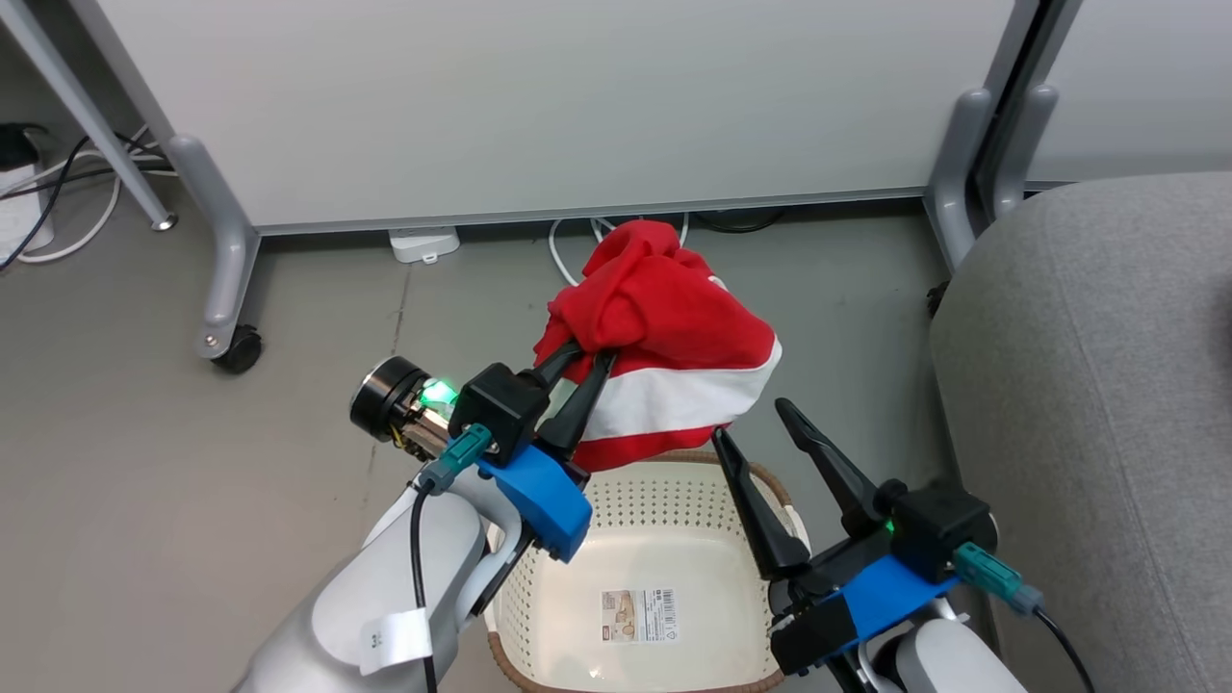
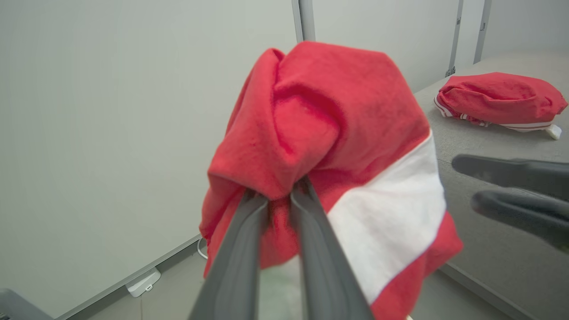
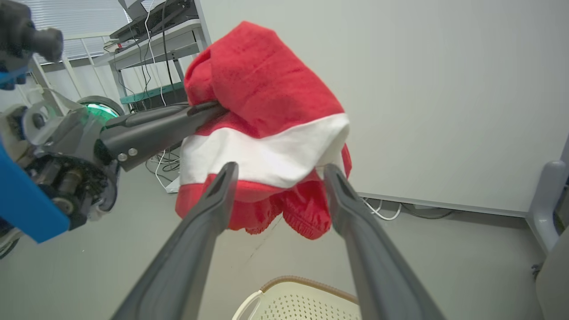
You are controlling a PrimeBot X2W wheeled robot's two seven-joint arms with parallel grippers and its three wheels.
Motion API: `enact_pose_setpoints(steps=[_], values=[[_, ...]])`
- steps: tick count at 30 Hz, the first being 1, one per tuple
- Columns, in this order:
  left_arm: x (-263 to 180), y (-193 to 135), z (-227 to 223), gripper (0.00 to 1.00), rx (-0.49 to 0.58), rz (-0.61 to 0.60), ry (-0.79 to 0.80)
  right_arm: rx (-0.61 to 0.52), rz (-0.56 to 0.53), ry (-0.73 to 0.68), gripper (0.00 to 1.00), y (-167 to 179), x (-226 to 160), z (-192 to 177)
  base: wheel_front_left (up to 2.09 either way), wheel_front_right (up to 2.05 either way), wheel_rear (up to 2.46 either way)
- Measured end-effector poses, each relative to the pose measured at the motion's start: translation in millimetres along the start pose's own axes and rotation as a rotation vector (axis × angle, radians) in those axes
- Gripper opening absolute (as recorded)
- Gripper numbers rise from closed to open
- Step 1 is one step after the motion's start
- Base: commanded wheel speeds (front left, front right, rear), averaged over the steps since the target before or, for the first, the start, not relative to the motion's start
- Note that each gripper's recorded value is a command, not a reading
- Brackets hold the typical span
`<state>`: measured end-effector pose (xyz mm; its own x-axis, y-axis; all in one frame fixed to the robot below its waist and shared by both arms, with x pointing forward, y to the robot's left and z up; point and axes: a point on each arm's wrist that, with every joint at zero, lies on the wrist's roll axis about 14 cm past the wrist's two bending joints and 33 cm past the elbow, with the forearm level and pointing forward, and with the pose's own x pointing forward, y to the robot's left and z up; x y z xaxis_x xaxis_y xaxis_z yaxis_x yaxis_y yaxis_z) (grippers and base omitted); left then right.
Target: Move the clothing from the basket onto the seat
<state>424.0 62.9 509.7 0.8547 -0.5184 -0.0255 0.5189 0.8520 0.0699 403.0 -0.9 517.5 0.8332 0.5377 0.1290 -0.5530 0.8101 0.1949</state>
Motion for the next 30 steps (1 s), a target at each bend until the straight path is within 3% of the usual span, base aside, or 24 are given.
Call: enact_pose_setpoints(steps=[19,21,30], values=[[8.0,-10.0,6.0,0.00,-0.007,-0.030,-0.022,0.115,0.103,0.032,1.00,24.1,42.9,-11.0,0.00,0.00,0.00],[8.1,-10.5,5.7,0.00,-0.006,-0.032,-0.022,0.124,0.101,0.028,0.00,23.1,45.7,-9.5,0.00,0.00,0.00],[7.4,-11.1,7.6,0.00,0.002,-0.036,-0.025,0.121,0.106,0.026,0.00,24.4,48.0,-7.6,0.00,0.00,0.00]])
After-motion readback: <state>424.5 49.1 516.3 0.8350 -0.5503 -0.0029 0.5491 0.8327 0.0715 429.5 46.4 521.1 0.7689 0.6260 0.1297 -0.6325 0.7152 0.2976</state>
